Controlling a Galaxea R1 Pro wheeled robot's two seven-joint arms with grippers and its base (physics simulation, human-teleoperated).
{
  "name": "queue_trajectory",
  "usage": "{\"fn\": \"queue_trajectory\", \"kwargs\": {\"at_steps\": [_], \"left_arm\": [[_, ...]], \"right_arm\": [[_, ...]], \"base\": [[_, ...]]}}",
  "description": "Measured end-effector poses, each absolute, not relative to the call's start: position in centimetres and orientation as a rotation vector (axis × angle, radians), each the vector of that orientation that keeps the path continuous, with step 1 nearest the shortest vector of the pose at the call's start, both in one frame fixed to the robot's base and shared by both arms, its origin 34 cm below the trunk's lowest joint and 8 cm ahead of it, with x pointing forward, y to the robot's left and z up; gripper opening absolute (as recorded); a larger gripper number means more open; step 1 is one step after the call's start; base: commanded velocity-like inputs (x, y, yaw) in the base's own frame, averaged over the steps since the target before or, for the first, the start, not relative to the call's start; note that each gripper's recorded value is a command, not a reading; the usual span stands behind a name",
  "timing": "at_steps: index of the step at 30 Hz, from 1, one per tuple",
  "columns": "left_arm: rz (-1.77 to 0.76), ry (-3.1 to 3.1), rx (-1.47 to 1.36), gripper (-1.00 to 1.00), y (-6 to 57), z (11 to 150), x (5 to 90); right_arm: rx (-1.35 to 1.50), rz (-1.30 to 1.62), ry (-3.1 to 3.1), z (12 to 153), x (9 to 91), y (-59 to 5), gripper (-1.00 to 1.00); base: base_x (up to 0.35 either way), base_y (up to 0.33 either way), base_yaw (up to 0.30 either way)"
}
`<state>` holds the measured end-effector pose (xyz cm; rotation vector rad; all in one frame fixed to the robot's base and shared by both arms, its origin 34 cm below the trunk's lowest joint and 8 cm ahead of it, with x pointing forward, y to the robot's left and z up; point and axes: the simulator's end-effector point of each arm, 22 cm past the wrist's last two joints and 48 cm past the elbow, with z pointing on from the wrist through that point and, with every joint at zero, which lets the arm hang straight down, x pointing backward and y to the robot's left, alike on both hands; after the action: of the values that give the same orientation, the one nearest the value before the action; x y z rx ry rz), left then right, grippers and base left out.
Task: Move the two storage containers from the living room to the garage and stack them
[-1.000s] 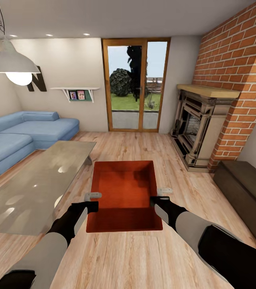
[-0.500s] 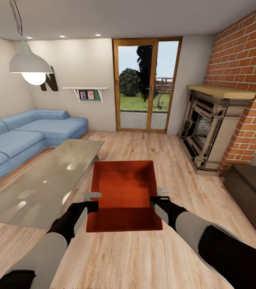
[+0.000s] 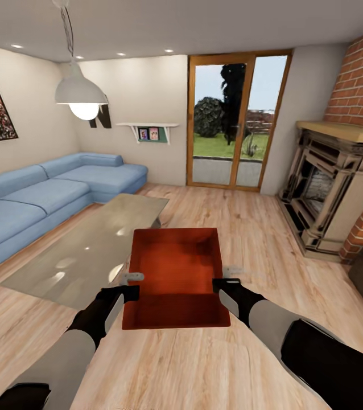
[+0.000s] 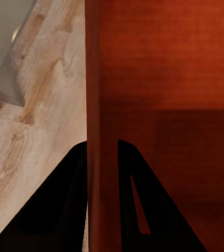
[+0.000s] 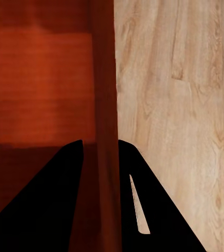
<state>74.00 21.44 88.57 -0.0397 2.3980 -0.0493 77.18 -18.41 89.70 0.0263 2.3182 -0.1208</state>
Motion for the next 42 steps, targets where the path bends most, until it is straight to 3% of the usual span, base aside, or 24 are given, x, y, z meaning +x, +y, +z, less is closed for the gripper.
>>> {"fn": "queue_trajectory", "kwargs": {"at_steps": [42], "left_arm": [[-0.049, 2.396, -0.041, -1.00, 21.45, 88.60, 74.03]], "right_arm": [[0.026, -0.120, 2.316, 89.73, 77.21, -18.39, -1.00]], "base": [[0.000, 0.000, 0.271]]}}
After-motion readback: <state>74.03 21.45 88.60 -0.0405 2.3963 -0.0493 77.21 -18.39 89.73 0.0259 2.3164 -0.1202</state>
